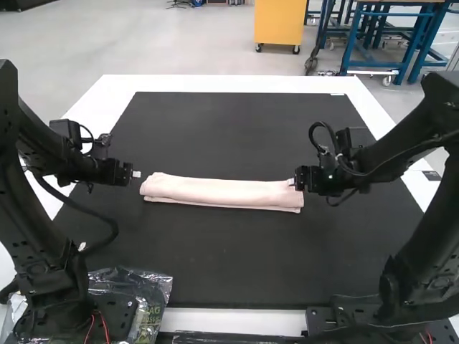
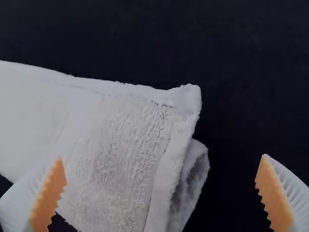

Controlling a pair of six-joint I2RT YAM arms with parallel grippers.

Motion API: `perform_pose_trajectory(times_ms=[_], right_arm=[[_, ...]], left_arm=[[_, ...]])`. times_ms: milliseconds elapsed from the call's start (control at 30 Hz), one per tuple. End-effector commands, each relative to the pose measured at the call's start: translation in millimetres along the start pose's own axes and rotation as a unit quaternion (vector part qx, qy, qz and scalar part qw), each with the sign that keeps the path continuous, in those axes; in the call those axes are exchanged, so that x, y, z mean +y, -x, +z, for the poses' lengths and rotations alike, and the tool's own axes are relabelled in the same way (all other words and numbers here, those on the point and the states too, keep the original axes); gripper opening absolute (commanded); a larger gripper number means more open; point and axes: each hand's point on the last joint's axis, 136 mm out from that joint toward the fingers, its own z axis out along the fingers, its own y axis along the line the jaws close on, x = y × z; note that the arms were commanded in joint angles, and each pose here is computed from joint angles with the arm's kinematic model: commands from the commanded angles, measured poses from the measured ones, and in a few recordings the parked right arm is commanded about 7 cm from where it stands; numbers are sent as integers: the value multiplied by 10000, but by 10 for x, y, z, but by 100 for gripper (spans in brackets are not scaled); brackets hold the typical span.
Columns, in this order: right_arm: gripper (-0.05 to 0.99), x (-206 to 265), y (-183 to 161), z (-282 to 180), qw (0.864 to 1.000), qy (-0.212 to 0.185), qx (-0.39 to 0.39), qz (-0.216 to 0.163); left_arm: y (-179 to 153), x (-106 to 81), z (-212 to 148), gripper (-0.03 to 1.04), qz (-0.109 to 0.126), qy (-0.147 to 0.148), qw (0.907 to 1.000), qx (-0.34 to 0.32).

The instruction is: Fold the towel.

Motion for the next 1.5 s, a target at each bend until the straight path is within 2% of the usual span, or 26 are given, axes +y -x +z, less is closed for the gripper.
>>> perform_pose_trajectory(times_ms=[0, 233, 500, 633, 667, 700, 733, 767, 800, 1000, 1167, 1367, 1467], right_arm=[[90, 57, -67, 24, 9999, 36, 72, -61], [90, 16, -187, 93, 9998, 3, 208, -70], [89, 29, -300, 209, 9992, 45, 355, -171], [79, 93, -351, 280, 9987, 130, 422, -235], [72, 120, -381, 300, 9984, 179, 474, -247], [57, 158, -409, 311, 9980, 273, 518, -248], [38, 207, -435, 316, 9973, 409, 564, -240], [13, 243, -455, 321, 9965, 530, 595, -255], [-3, 254, -470, 330, 9962, 553, 615, -274], [-3, 98, -419, 239, 9975, 423, 525, -210], [-3, -170, -79, -13, 9998, 184, 51, 49], [-3, -449, 247, -405, 9992, -152, -336, 133], [-3, -467, 371, -559, 9987, -170, -447, 150]], left_arm=[[225, 42, -85, 97, -35, -11, 9995, -317], [377, 22, -129, 97, -293, -102, 9979, -565], [453, -3, -171, 97, -312, -130, 9972, -673], [417, -6, -167, 97, -332, -130, 9973, -648], [396, -12, -164, 97, -344, -135, 9973, -629], [382, -21, -160, 97, -343, -143, 9974, -621], [368, -24, -158, 97, -351, -146, 9974, -608], [364, -19, -160, 97, -355, -140, 9974, -610], [356, -16, -161, 97, -364, -136, 9974, -605], [359, -15, -161, 97, -356, -133, 9974, -617], [372, -9, -163, 97, -383, -123, 9972, -635], [382, -6, -164, 97, -376, -120, 9971, -648], [389, -5, -165, 97, -372, -118, 9971, -654]])
